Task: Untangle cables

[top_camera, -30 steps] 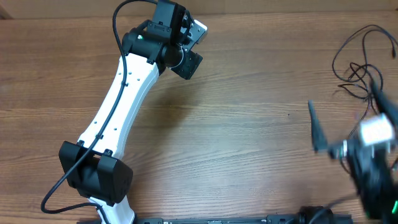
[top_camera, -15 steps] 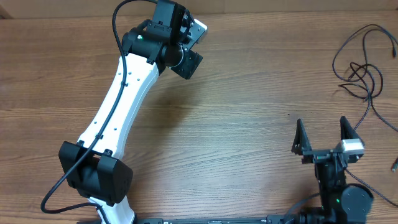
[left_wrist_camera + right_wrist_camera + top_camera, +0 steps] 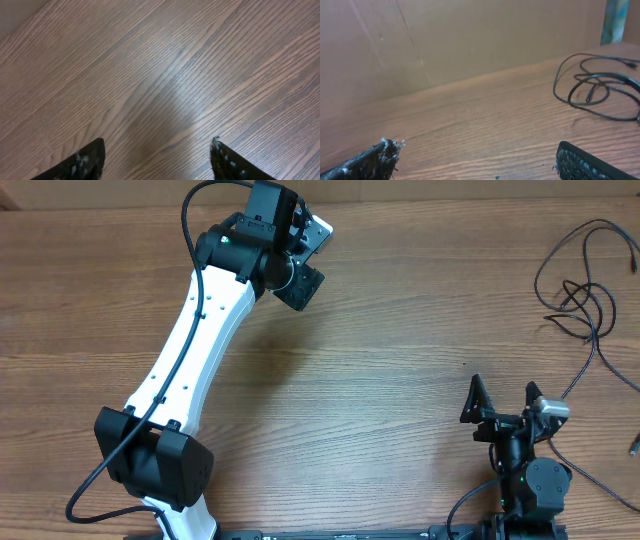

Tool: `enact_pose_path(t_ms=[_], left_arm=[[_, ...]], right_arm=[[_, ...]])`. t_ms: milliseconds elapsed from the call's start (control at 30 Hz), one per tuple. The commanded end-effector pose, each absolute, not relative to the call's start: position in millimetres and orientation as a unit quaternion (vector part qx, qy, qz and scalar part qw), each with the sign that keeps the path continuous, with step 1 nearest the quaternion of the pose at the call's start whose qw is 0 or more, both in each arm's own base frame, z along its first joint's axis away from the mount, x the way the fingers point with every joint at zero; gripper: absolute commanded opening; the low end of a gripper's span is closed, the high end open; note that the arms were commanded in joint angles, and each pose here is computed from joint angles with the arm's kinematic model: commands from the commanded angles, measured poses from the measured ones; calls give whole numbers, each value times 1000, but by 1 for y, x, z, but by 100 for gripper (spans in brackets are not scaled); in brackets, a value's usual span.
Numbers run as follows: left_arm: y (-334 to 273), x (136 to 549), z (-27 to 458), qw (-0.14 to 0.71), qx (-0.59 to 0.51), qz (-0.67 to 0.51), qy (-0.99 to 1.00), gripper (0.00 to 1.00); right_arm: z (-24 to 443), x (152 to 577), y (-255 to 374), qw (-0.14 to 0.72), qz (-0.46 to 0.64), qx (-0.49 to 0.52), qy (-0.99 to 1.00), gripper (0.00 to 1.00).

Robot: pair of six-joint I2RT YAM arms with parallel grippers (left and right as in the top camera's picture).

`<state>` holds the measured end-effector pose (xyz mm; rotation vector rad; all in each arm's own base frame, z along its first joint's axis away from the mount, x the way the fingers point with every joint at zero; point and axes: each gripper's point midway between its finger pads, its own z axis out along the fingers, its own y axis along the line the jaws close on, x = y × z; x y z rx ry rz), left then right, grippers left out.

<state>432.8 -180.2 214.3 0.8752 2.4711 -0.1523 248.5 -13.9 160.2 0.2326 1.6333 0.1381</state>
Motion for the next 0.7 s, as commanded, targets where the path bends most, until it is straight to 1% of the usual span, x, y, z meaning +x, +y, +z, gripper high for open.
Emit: enact_pose_path(t_ms=[0, 100, 267, 433, 567, 667], left_arm=[[-179, 431, 217, 258, 330, -52, 906, 69], [-179, 431, 217, 258, 330, -52, 906, 69], [-179, 431, 217, 258, 330, -53, 906, 72], [-181, 430, 217, 258, 329, -57, 907, 73], [-181, 430, 217, 257, 328, -58, 907, 79], [-181, 429, 216, 255, 328, -58, 908, 80]], right_arm=[[148, 250, -15, 661, 63, 110, 739, 100], [139, 251, -15, 647, 62, 113, 752, 100], [128, 252, -15, 628, 61, 115, 767, 100], [125, 253, -15, 624, 61, 116, 771, 100], [125, 253, -15, 624, 61, 116, 771, 100], [125, 253, -15, 624, 61, 116, 771, 100]])
